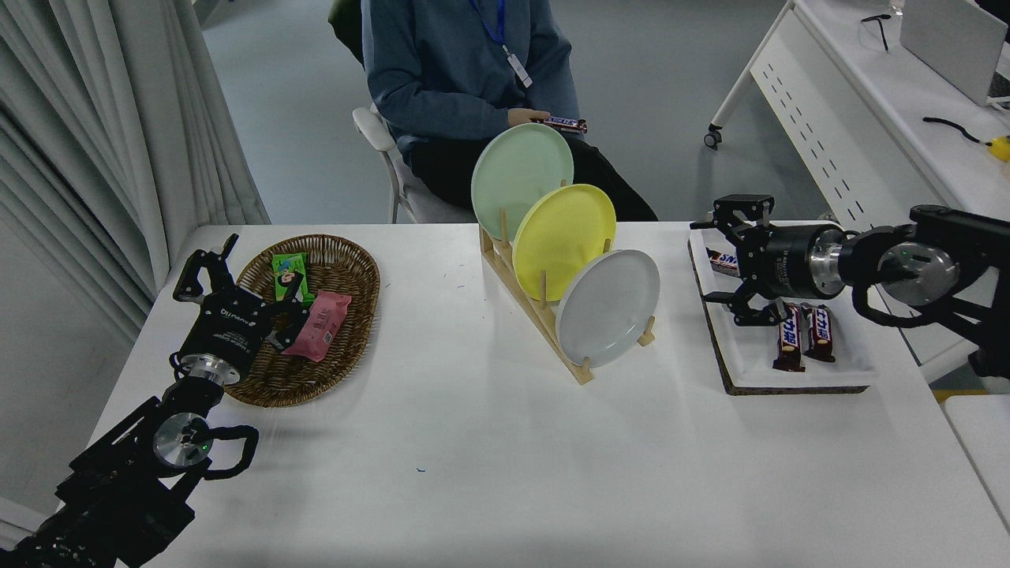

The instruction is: Place the plate on the table

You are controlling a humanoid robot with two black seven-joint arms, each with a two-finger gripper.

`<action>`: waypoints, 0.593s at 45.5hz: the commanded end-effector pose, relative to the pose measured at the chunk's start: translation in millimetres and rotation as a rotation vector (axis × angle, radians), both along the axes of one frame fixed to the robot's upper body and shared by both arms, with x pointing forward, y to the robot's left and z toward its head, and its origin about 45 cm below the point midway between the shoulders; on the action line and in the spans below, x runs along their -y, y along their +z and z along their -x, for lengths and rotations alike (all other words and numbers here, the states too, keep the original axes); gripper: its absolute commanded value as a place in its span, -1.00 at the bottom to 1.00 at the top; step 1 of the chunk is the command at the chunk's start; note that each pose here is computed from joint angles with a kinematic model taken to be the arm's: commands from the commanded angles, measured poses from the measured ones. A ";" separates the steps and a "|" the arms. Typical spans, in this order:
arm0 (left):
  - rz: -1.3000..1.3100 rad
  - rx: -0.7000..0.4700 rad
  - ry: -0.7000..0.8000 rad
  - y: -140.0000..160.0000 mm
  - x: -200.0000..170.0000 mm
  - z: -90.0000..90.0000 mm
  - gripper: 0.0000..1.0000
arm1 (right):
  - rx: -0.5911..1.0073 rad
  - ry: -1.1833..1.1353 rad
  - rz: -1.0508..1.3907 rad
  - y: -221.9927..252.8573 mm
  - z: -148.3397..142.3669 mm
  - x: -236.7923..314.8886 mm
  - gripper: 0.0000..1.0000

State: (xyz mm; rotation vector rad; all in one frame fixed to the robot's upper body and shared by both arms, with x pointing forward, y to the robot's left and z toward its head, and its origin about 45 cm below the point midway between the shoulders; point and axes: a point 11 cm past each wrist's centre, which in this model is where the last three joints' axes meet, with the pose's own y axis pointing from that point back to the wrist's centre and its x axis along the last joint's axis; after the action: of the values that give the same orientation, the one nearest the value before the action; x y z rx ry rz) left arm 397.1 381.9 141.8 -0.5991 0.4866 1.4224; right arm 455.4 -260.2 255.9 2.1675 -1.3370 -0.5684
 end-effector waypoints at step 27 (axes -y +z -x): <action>0.000 -0.001 0.000 -0.2 -0.1 0.1 1.00 | 0.043 0.027 0.088 -24.0 -24.4 -66.7 0.99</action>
State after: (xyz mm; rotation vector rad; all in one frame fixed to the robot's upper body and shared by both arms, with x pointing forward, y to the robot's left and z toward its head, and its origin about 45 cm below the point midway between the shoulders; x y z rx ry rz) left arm 397.2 381.7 142.0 -0.5996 0.4864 1.4219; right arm 468.8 -200.2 237.5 2.1653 -1.3030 -0.5074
